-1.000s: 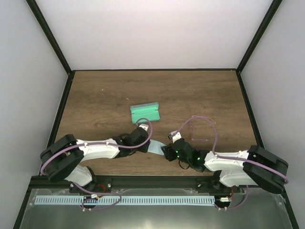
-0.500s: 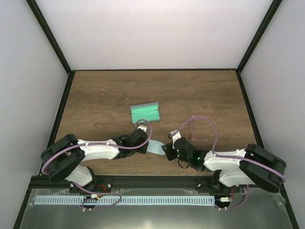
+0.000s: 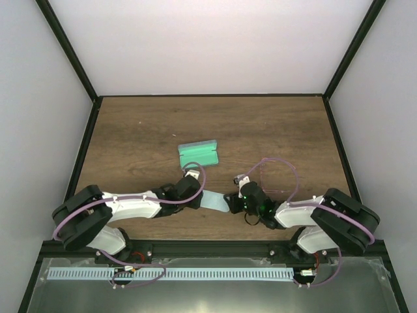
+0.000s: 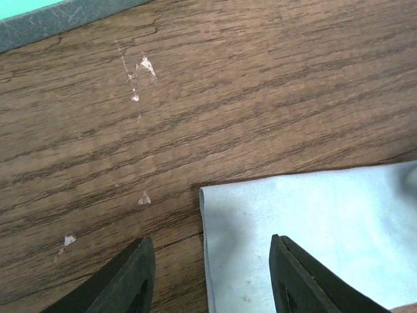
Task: Organize the sunglasses
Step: Adjust the glasses cleaning cloth at the center of the board.
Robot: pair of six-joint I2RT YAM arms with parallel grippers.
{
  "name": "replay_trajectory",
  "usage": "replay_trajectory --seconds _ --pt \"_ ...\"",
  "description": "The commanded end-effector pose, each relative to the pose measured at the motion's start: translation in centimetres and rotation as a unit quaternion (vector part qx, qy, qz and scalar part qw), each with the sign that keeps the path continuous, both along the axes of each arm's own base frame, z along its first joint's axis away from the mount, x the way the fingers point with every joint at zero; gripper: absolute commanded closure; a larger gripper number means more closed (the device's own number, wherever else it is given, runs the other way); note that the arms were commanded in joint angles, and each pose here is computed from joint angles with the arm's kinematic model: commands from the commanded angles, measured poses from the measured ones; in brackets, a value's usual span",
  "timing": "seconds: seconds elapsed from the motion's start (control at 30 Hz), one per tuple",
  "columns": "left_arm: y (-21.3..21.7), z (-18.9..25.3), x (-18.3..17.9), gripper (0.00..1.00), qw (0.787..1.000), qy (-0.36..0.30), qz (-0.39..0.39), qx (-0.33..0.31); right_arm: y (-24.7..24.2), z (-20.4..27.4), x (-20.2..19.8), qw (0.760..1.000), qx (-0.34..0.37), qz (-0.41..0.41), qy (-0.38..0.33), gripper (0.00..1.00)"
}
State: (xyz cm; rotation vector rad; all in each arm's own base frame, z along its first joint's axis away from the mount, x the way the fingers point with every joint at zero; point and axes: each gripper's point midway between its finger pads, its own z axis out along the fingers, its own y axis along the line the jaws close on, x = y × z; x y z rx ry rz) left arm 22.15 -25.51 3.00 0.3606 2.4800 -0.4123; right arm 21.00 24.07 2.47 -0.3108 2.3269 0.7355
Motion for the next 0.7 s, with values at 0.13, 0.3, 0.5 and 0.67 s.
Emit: replay_trajectory --seconds 0.13,0.3,0.5,0.67 --pt "0.5 0.4 0.9 0.47 1.0 -0.012 0.013 -0.005 -0.1 0.6 3.5 1.0 0.006 -0.02 -0.009 0.71" --pt "0.8 0.0 1.1 0.47 1.0 -0.005 0.021 -0.016 1.0 2.8 5.0 0.999 0.017 -0.017 -0.036 0.66" --pt "0.1 -0.4 0.6 0.56 0.998 0.016 0.029 -0.057 0.8 5.1 5.0 0.998 0.011 -0.035 -0.059 0.6" --pt "0.2 -0.5 -0.1 0.57 0.992 0.039 0.068 -0.101 -0.1 5.6 4.3 0.996 -0.012 -0.055 -0.064 0.57"
